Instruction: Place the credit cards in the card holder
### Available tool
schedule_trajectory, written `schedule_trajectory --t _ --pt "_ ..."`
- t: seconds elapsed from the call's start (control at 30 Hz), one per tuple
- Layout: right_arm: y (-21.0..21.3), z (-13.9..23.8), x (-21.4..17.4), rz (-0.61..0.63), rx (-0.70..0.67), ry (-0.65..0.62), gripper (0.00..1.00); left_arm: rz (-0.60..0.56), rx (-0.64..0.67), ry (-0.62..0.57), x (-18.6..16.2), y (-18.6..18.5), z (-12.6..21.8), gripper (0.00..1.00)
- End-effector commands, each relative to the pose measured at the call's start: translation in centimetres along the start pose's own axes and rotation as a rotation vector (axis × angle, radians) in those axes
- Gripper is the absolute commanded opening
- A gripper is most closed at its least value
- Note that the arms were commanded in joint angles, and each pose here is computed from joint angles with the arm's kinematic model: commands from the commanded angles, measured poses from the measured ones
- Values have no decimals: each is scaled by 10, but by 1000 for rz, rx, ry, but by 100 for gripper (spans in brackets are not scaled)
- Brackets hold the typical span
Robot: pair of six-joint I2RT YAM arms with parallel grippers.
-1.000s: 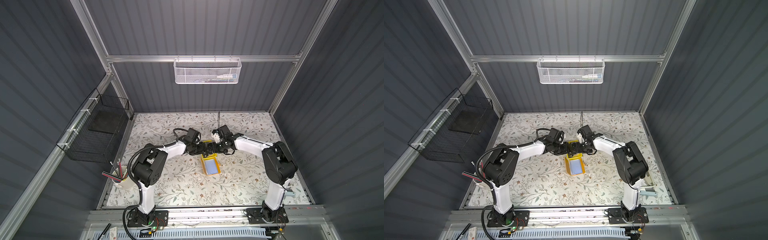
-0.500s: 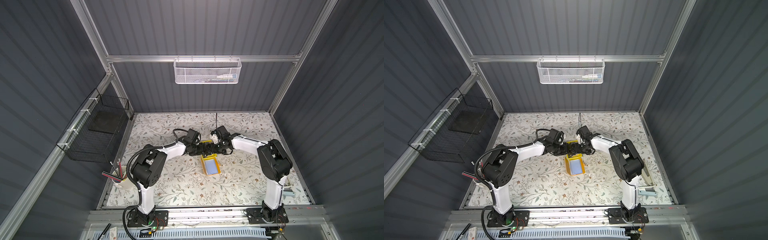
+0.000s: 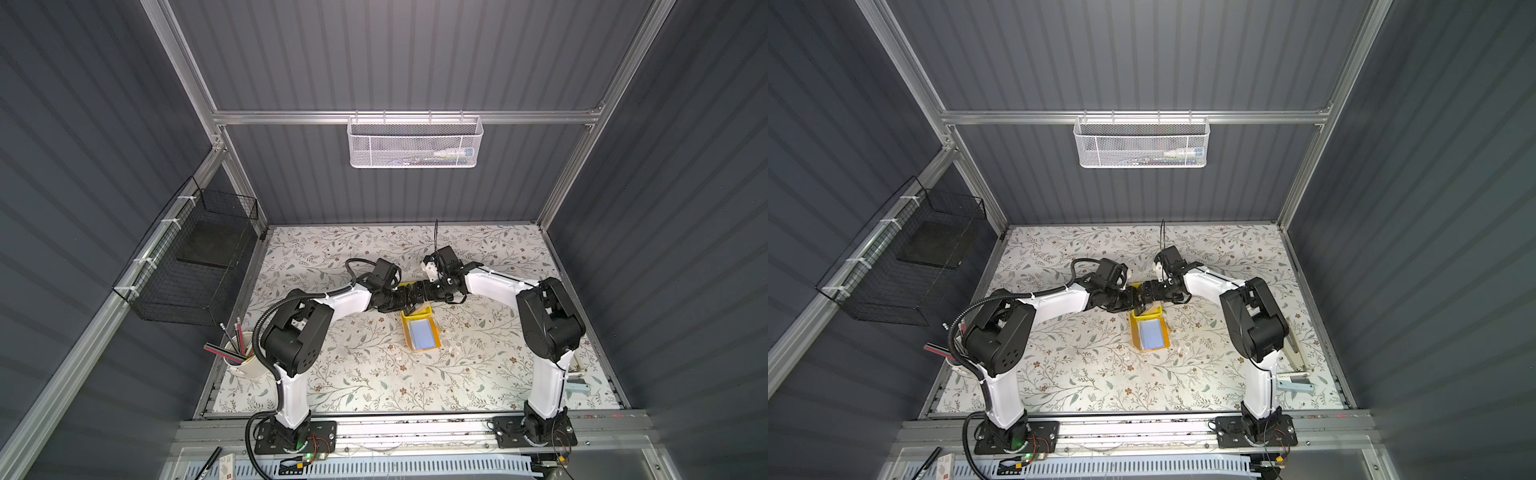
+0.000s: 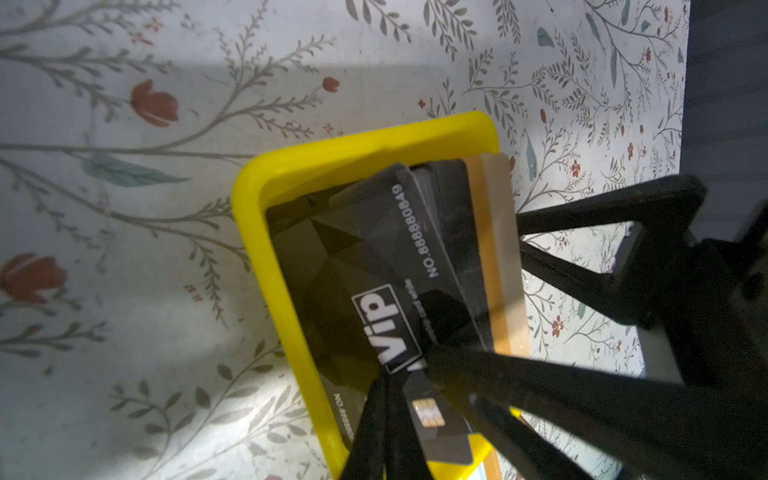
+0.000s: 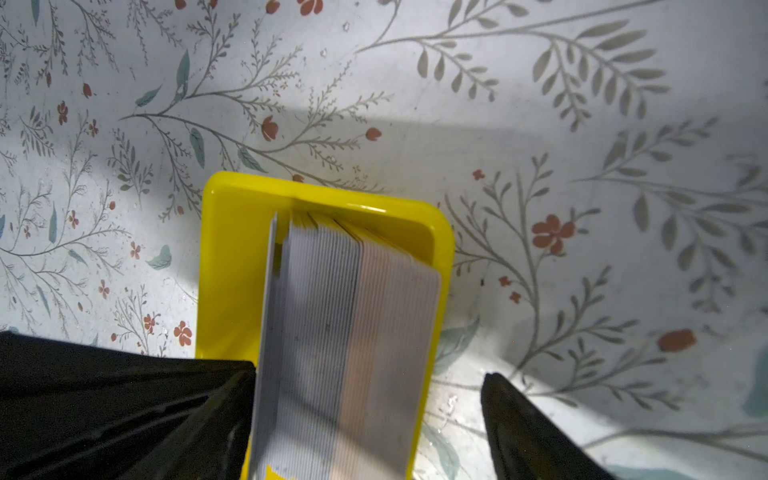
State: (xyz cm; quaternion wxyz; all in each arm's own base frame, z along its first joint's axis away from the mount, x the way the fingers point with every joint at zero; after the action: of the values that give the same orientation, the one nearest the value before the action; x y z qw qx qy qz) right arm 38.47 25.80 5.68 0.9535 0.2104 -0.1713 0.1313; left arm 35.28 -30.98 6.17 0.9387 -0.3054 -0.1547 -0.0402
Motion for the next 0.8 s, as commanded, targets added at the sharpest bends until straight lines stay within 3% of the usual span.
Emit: schedule_trajectory --t 0.0,0.37,0.63,0.77 --pt "-3 11 5 5 -25 -17 86 24 21 48 -11 14 -13 7" --pt "4 42 0 -70 -33 -36 81 37 11 51 -11 14 -18 7" --pt "28 51 -1 -165 38 -46 46 43 6 51 -12 13 -18 7" --pt "30 45 0 -175 35 -34 35 40 4 47 -11 13 -17 7"
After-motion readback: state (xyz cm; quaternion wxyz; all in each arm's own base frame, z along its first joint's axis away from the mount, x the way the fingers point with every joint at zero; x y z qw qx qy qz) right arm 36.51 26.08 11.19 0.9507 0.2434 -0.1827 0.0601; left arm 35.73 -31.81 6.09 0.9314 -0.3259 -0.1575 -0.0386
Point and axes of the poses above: each gripper's point midway between its finger pads, its own z axis back along the fingers, its own y axis along the line the jaws close on, x = y × z, the point moved 1 cm from there along z, back along the fingers, and after that the axes turned 1 degree about z, right-handed, at the moved point
